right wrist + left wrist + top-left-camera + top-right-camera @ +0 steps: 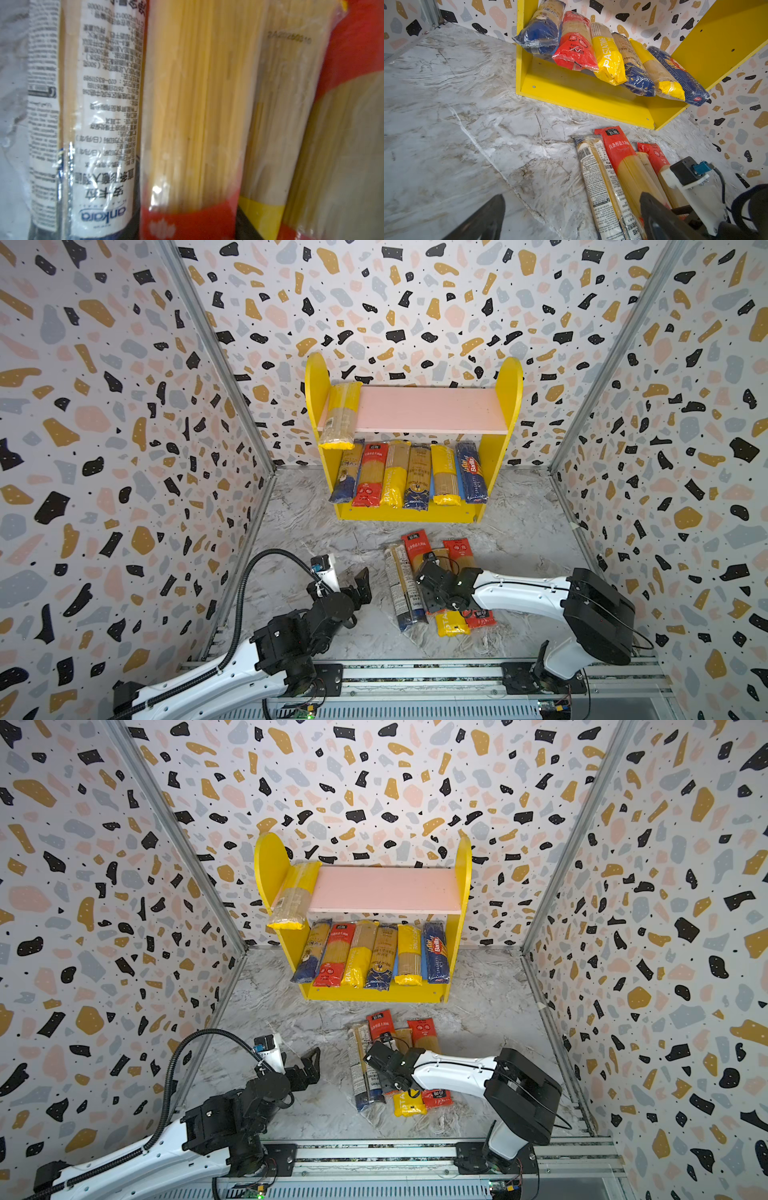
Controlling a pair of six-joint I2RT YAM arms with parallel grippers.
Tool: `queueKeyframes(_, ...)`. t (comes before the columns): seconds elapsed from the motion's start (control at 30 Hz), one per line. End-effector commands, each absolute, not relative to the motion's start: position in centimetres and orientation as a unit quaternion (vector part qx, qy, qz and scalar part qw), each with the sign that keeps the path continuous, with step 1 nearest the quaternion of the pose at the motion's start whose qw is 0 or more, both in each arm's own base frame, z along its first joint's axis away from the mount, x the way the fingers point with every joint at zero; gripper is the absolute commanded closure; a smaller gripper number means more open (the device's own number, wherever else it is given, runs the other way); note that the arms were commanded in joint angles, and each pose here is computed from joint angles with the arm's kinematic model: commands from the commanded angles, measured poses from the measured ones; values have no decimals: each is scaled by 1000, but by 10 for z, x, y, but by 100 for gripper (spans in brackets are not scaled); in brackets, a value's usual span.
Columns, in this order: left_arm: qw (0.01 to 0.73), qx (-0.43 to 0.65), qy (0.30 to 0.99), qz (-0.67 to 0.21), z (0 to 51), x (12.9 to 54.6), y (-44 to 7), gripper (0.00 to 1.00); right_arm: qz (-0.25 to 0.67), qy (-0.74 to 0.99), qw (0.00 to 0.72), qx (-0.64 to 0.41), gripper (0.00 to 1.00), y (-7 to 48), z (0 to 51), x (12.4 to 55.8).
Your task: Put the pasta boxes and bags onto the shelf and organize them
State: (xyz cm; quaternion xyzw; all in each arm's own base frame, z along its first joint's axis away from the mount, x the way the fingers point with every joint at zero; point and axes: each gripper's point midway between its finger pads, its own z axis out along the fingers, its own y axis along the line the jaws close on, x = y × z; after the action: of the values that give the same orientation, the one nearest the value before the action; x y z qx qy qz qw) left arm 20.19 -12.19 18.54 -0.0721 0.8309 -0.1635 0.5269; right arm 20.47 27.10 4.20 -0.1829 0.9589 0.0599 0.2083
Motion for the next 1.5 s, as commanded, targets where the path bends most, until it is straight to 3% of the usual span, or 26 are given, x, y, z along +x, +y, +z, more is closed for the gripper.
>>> queueKeyframes(0.0,542,-79,821,-163,202,205,-121,0,28,966,185,-177,63,240,22,205)
queueKeyframes(0.23,542,-79,822,-157,209,206,-121,0,229,938,197,-167,99,266,57,201)
queueKeyframes(0.27,544,-80,821,-156,210,206,-120,0,246,934,200,-166,100,267,63,202)
queueKeyframes(0.3,544,-80,820,-155,211,206,-120,0,251,932,204,-167,99,267,68,203)
queueKeyframes(0.67,538,-74,826,-147,210,210,-128,0,35,950,213,-227,38,263,51,221)
queueKeyframes(0.97,547,-80,821,-140,216,206,-114,0,-52,945,184,-266,28,285,28,223)
queueKeyframes(1.2,556,-90,814,-144,220,200,-98,0,-35,950,135,-279,26,300,-1,206)
queueKeyframes(1.23,556,-90,813,-146,220,199,-97,0,-36,952,127,-277,15,299,-7,204)
queueKeyframes(1.47,557,-93,809,-164,223,197,-97,0,-36,960,96,-259,14,290,-31,199)
